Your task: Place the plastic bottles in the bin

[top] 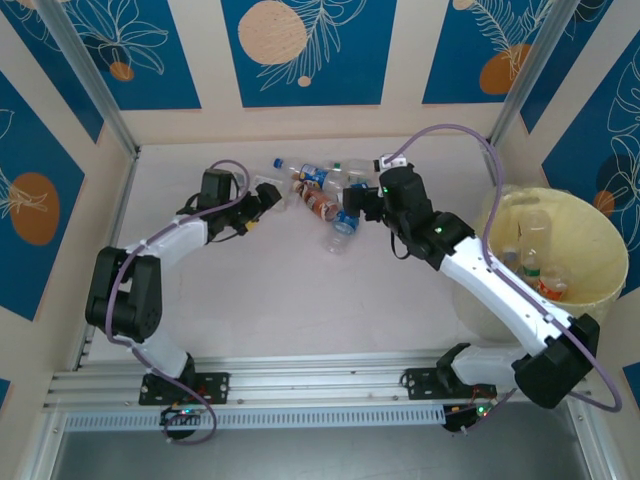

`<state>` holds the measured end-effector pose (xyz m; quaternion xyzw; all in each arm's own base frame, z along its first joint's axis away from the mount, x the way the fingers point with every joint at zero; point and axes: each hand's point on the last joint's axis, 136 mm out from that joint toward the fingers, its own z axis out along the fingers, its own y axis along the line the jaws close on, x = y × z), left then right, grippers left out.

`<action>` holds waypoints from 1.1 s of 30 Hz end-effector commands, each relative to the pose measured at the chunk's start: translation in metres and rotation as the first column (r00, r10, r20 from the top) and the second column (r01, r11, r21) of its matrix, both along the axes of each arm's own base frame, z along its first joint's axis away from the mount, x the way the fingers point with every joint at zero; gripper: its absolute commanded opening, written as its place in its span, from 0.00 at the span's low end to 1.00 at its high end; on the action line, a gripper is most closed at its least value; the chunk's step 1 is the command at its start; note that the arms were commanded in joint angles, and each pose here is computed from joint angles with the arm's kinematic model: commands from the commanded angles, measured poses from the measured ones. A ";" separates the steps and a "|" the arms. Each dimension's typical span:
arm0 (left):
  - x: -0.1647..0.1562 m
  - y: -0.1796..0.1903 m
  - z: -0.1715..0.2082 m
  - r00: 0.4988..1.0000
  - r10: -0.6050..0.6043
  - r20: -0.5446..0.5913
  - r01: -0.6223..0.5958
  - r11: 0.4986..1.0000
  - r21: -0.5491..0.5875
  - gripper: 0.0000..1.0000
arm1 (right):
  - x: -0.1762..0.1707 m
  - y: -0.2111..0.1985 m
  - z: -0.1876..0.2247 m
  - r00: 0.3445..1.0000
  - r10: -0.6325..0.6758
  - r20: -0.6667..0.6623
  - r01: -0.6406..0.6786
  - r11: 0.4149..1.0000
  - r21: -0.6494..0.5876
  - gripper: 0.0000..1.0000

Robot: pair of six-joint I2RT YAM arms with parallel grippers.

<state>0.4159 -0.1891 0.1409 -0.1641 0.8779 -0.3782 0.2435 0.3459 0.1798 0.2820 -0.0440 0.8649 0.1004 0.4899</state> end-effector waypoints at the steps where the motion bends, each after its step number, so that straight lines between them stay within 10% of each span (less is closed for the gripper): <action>1: -0.010 -0.022 0.030 0.987 -0.117 0.111 0.107 0.989 0.098 1.00 | 0.012 0.007 -0.018 0.998 -0.058 -0.030 0.060 0.996 0.072 1.00; 13: -0.014 -0.030 0.004 0.997 -0.073 0.016 0.072 0.995 0.073 1.00 | 0.046 -0.018 -0.131 0.909 -0.293 -0.297 0.280 0.956 -0.088 1.00; 33: -0.023 -0.019 -0.006 0.998 -0.058 -0.007 0.058 0.990 0.131 1.00 | 0.056 0.051 -0.207 0.835 -0.152 -0.528 0.252 0.960 0.122 0.99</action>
